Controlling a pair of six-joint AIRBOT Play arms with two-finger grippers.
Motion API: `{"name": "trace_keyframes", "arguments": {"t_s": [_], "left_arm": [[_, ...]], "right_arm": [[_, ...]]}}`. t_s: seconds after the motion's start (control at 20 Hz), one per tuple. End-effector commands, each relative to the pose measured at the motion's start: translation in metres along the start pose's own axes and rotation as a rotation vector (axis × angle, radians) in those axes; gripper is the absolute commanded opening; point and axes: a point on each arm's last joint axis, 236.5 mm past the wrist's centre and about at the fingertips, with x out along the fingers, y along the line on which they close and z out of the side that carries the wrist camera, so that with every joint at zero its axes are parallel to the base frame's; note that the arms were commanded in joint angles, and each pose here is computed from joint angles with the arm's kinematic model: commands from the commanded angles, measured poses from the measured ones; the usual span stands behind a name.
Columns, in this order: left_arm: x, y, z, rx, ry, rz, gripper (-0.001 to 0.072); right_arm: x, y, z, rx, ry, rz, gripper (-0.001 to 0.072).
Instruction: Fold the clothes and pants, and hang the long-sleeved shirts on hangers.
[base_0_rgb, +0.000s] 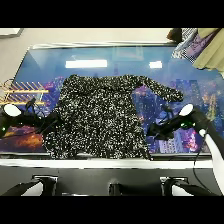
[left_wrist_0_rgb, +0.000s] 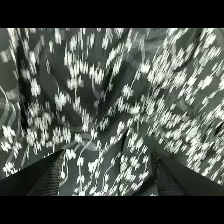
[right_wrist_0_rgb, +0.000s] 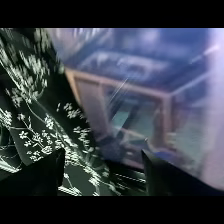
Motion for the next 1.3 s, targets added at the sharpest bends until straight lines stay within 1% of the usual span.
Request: {"name": "trace_keyframes", "arguments": {"t_s": [0.0, 0.1, 0.15, 0.2, 0.25, 0.35, 0.4, 0.55, 0.6, 0.7, 0.8, 1.0, 1.25], "left_arm": [[0.010, 0.004, -0.015, -0.022, 0.026, -0.002, 0.0625], [0.010, 0.004, -0.015, -0.022, 0.026, -0.002, 0.0625], [0.010, 0.004, -0.015, -0.022, 0.026, -0.002, 0.0625], [0.010, 0.004, -0.015, -0.022, 0.026, -0.002, 0.0625], [0.010, 0.004, -0.015, -0.022, 0.026, -0.003, 0.0625], [0.010, 0.001, -0.016, -0.028, 0.032, -0.016, 0.0625], [0.010, -0.004, -0.017, -0.033, 0.037, -0.034, 0.0625], [0.015, -0.017, -0.027, -0.007, 0.060, -0.051, 0.0625], [0.019, -0.021, -0.031, 0.006, 0.073, -0.048, 0.0625], [0.029, -0.032, -0.040, -0.003, 0.088, -0.040, 0.0625], [0.042, -0.043, -0.048, 0.000, 0.099, -0.032, 0.0625], [0.069, -0.055, -0.072, -0.028, 0.157, 0.006, 0.0625], [0.085, -0.064, -0.098, 0.031, 0.207, 0.033, 0.0625]], "right_arm": [[0.039, 0.025, -0.022, 0.015, 0.027, 0.075, 0.0560], [0.050, 0.036, -0.025, 0.022, 0.021, 0.084, 0.0542], [0.053, 0.039, -0.027, 0.015, 0.022, 0.075, 0.0453], [0.055, 0.042, -0.028, 0.002, 0.027, 0.073, 0.0249], [0.054, 0.042, -0.028, 0.005, 0.026, 0.074, 0.0024], [0.035, 0.038, -0.014, 0.003, -0.016, 0.044, 0.0016], [0.014, 0.031, 0.001, 0.017, -0.067, 0.001, 0.0016], [-0.091, -0.002, 0.064, 0.110, -0.343, -0.133, 0.0016], [-0.127, -0.008, 0.078, 0.112, -0.418, -0.156, 0.0016], [-0.169, -0.011, 0.089, 0.122, -0.495, -0.162, 0.0017], [-0.183, -0.009, 0.093, 0.107, -0.528, -0.173, 0.0017], [-0.184, -0.013, 0.095, 0.104, -0.535, -0.195, 0.0017], [-0.184, -0.014, 0.096, 0.104, -0.538, -0.195, 0.0017]]}}
